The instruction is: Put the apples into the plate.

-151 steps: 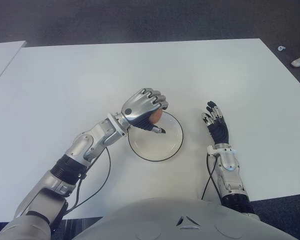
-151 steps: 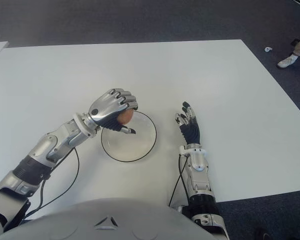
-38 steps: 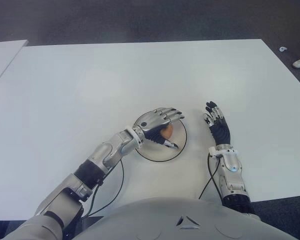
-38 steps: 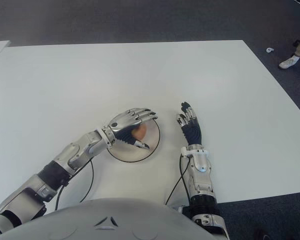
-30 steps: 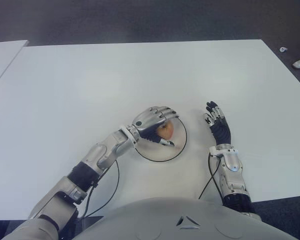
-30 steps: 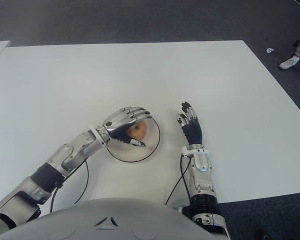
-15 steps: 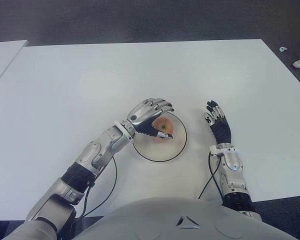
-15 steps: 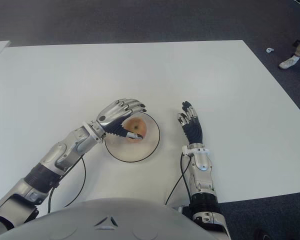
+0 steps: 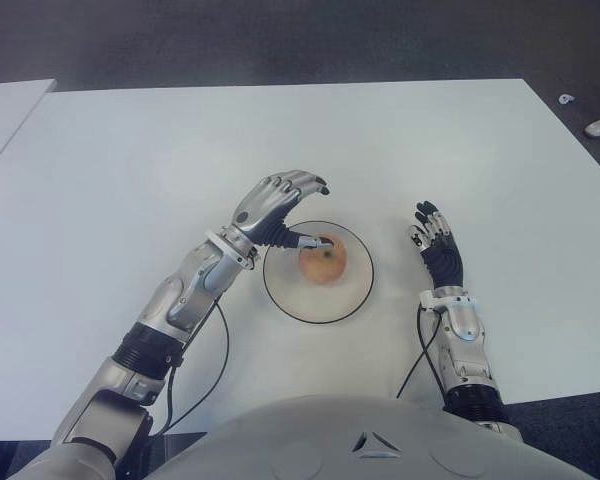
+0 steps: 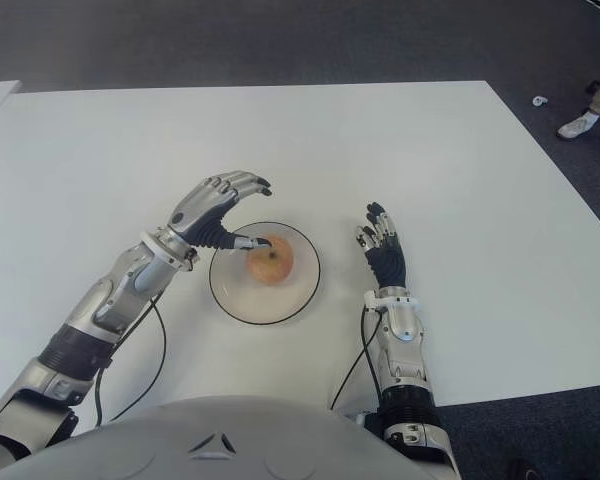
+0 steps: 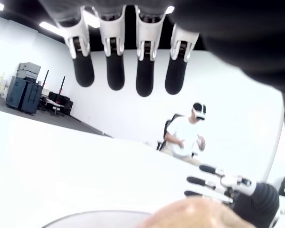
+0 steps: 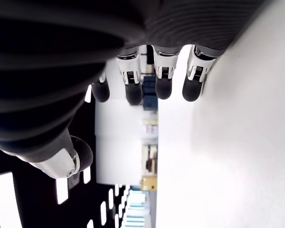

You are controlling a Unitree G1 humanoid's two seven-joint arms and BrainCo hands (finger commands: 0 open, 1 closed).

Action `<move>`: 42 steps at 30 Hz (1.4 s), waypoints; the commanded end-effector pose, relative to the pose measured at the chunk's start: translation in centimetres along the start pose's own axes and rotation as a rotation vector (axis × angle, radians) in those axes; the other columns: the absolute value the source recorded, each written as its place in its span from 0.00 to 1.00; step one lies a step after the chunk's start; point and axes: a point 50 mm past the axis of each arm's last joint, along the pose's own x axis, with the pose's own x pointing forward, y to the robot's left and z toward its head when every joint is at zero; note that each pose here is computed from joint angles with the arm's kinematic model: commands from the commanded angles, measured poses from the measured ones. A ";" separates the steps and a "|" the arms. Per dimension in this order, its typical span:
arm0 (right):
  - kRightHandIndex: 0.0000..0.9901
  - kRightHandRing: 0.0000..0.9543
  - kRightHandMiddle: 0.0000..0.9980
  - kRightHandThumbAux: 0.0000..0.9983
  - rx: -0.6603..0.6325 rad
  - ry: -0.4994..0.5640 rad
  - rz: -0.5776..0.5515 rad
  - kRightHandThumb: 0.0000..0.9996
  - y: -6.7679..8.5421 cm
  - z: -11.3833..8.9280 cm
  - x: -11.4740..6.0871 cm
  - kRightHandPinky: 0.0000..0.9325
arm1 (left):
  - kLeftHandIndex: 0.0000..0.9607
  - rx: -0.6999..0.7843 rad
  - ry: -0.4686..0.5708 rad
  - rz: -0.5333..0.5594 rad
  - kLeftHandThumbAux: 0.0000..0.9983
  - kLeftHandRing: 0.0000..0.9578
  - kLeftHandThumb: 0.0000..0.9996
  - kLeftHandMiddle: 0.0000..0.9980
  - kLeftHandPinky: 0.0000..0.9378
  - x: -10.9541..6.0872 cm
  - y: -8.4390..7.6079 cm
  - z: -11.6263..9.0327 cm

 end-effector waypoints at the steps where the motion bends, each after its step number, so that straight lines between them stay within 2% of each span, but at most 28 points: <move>1: 0.03 0.04 0.10 0.62 0.019 0.244 -0.024 0.10 0.1 -4.5 -3.1 0.00 | 0.29 -0.052 0.035 0.041 0.39 0.23 0.21 0.25 0.25 -0.5 -0.2 -0.6; 10: 0.03 0.04 0.10 0.62 0.019 0.245 -0.019 0.09 0.4 -4.6 -3.1 0.00 | 0.29 -0.122 0.055 0.112 0.41 0.25 0.16 0.26 0.28 -0.5 0.2 -1.4; 15: 0.04 0.03 0.10 0.61 0.022 0.249 -0.016 0.09 0.6 -4.6 -3.1 0.00 | 0.29 -0.242 0.128 0.169 0.40 0.27 0.12 0.27 0.31 -1.2 0.2 -2.5; 21: 0.04 0.04 0.10 0.61 0.015 0.245 -0.015 0.10 0.8 -4.6 -3.2 0.00 | 0.28 -0.348 0.256 0.195 0.43 0.28 0.10 0.28 0.31 -3.7 -1.0 -5.5; 24: 0.04 0.04 0.11 0.61 0.007 0.240 -0.013 0.10 0.8 -4.5 -3.0 0.00 | 0.28 -0.405 0.317 0.235 0.46 0.29 0.10 0.28 0.32 -4.3 -1.3 -6.3; 33: 0.05 0.05 0.13 0.63 0.006 0.248 -0.008 0.12 0.5 -4.5 -2.7 0.00 | 0.30 -0.561 0.464 0.380 0.60 0.31 0.15 0.31 0.32 -5.7 -1.9 -7.2; 39: 0.05 0.05 0.12 0.63 0.020 0.254 -0.006 0.13 0.5 -4.6 -2.5 0.00 | 0.31 -0.635 0.550 0.453 0.64 0.33 0.18 0.32 0.34 -6.3 -3.1 -7.3; 42: 0.05 0.05 0.12 0.63 0.018 0.251 -0.004 0.12 0.5 -4.6 -2.5 0.00 | 0.31 -0.683 0.598 0.490 0.65 0.34 0.19 0.33 0.36 -6.6 -4.3 -7.1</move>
